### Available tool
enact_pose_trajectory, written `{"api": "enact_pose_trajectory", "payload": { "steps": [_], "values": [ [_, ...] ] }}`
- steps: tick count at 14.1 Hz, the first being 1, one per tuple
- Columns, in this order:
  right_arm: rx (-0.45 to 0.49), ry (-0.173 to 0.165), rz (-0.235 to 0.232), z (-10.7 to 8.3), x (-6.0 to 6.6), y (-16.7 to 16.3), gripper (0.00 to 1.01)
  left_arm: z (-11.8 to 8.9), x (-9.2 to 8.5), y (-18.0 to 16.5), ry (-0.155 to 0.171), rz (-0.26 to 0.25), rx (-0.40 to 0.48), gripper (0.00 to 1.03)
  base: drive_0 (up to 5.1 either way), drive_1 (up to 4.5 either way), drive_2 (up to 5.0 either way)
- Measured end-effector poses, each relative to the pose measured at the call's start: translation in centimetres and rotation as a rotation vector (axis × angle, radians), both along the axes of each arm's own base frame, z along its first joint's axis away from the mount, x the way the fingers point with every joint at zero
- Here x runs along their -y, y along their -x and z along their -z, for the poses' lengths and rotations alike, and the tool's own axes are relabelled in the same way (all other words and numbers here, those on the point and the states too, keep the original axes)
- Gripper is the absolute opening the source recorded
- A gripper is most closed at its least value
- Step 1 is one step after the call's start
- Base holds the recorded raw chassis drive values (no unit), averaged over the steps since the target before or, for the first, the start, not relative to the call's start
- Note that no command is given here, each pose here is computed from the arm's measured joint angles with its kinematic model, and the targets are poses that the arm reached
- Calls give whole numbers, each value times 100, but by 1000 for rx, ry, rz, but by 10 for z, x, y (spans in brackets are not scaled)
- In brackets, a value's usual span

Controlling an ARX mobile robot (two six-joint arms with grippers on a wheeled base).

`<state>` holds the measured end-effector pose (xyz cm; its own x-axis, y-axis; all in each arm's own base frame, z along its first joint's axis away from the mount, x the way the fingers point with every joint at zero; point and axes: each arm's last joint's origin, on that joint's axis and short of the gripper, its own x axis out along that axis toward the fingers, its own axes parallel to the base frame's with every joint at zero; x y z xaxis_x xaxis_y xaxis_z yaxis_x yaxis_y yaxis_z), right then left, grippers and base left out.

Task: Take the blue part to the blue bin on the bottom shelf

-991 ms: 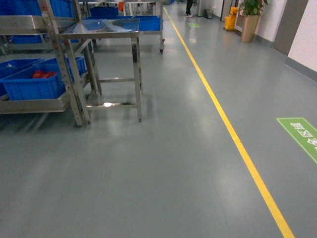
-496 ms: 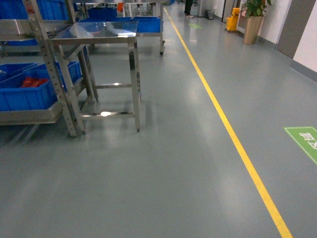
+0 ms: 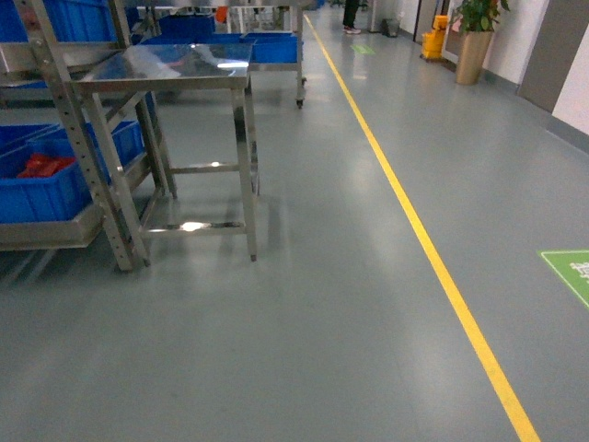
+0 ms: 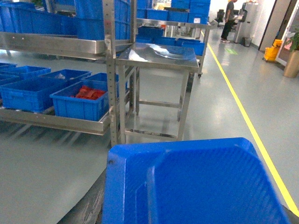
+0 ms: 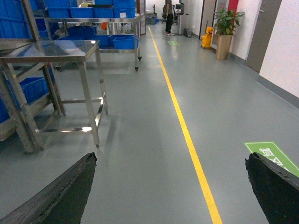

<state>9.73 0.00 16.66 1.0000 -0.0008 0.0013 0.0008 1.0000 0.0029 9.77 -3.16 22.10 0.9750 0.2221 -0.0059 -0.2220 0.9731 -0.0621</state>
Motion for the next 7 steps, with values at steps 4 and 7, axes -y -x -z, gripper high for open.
{"api": "enact_pose_trajectory", "payload": {
  "steps": [4, 7],
  "values": [
    [5, 0, 0, -1, 0, 0, 98, 0, 0, 0, 0, 0, -1, 44, 9, 430, -412],
    [3, 0, 0, 0, 0, 0, 98, 0, 0, 0, -1, 0, -3, 44, 9, 430, -412]
  ]
}}
